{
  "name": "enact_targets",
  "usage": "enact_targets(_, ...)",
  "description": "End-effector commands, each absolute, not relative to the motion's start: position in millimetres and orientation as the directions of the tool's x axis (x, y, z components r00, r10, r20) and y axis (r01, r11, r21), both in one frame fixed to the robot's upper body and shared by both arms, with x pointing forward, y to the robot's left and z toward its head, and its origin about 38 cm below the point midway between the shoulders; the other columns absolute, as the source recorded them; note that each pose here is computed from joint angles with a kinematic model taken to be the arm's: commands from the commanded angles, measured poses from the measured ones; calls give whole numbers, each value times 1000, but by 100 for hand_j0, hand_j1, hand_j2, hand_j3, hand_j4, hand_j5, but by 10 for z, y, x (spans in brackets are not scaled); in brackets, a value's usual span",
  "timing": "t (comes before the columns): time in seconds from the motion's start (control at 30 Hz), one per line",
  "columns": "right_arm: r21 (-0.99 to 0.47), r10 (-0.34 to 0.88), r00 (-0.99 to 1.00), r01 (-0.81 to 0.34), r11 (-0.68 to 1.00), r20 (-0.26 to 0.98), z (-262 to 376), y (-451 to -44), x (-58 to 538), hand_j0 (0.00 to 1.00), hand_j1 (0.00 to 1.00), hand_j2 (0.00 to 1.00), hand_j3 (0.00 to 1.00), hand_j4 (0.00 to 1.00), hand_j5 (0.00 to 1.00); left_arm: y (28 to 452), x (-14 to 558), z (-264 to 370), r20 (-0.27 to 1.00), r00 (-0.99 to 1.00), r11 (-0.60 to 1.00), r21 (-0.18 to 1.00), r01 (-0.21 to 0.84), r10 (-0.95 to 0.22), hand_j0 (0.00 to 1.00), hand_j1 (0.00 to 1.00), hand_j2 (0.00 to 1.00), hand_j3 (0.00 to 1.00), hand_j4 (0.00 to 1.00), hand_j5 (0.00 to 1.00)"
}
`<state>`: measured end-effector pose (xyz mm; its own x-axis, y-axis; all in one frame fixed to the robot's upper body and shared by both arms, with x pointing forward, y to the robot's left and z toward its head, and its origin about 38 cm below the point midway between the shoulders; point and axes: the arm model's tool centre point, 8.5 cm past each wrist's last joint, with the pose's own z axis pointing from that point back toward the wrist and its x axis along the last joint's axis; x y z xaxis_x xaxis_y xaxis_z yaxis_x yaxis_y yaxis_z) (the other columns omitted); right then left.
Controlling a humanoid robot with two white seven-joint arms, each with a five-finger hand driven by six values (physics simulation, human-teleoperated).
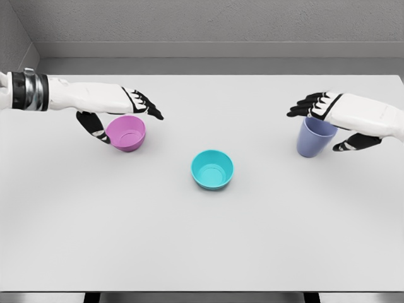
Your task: Stacking bowl and cup with both arms
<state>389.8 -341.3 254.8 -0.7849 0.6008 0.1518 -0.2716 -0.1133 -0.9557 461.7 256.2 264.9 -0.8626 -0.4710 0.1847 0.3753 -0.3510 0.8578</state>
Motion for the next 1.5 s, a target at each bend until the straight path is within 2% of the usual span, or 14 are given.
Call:
enact_targets(0.0, -951, 598, -783, -289, -107, 171, 2488, -3375, 3895, 100, 100, 100, 100, 100, 100, 2541, 4626, 2641, 192, -861, -345, 858, 380, -470, 100, 100, 100, 100, 100, 100)
enact_targets(0.4, -941, 638, -751, -317, -118, 172, 2453, -3430, 3965, 100, 100, 100, 100, 100, 100, 2635, 4699, 2538, 202, -817, -338, 837, 430, -540, 100, 100, 100, 100, 100, 100)
enact_targets(0.77, -936, 665, -739, -300, -184, 106, 2634, -3607, 3971, 100, 100, 100, 100, 100, 100, 2699, 4766, 2361, 225, -788, -333, 815, 474, -573, 100, 100, 100, 100, 100, 100)
enact_targets(1.47, -925, 637, -766, -304, -230, 93, 2636, -3493, 4015, 100, 100, 100, 100, 100, 100, 2776, 4880, 2135, 224, -752, -336, 790, 513, -621, 100, 100, 100, 100, 100, 100)
